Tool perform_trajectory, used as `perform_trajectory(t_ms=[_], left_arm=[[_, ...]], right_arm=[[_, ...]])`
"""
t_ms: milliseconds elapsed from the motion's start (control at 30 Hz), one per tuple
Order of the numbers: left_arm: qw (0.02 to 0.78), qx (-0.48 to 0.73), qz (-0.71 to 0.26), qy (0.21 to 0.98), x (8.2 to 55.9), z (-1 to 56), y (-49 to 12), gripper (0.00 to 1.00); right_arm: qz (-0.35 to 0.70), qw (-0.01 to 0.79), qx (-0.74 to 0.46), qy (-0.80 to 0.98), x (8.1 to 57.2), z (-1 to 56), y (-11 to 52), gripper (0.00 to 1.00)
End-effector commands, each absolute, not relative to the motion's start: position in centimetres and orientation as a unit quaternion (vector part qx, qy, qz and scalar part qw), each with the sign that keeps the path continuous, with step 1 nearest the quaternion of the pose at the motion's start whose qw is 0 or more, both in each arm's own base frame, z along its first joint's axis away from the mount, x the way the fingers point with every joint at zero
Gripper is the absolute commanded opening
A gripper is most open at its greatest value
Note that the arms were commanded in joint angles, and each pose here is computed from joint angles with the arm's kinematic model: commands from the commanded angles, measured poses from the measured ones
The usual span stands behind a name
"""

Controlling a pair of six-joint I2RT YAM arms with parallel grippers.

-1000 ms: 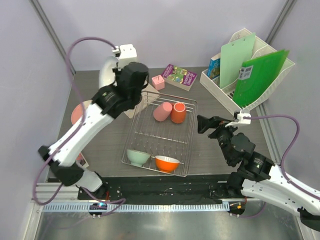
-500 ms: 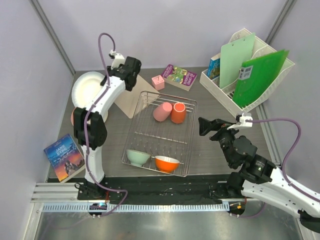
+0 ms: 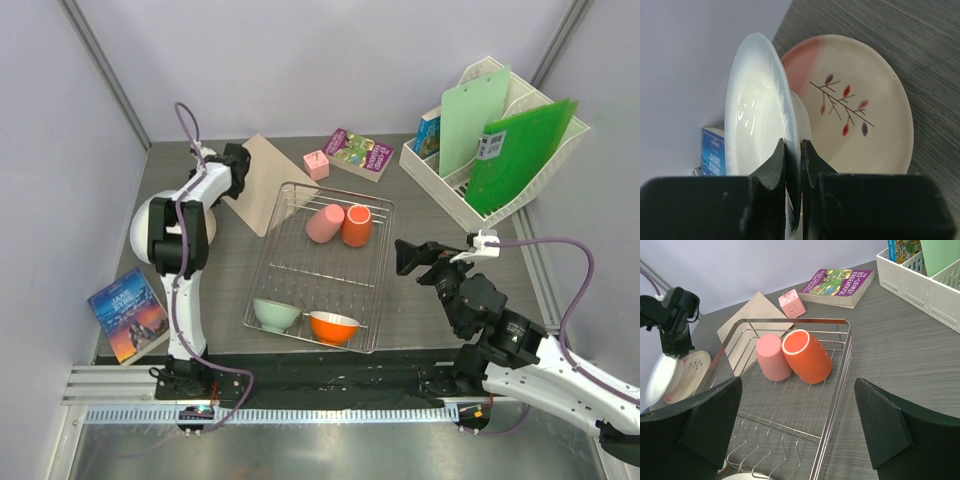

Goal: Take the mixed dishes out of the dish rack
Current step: Place the plate at the center of the board.

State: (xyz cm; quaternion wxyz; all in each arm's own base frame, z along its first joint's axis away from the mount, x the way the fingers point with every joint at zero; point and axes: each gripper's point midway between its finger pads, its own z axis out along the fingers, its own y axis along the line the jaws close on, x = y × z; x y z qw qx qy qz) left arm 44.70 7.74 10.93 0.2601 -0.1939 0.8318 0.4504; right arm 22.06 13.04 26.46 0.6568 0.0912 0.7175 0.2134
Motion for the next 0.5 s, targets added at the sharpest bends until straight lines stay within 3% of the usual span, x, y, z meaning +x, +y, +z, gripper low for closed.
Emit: perform_trajectory(t_ms=[0,467], left_arm=[[0.290,-0.208,0.468,0.808,45.7,12.1,7.9,0.00],[0.265,-0.194,0.467,0.821,47.1,8.1,7.7,0.00]], right_arm=[[0.214,0.665,0.107,0.707,22.3,27.2,12.6,1.00],[0.208,0.661,0.107,0.713,22.5,26.6,12.9,1.00]])
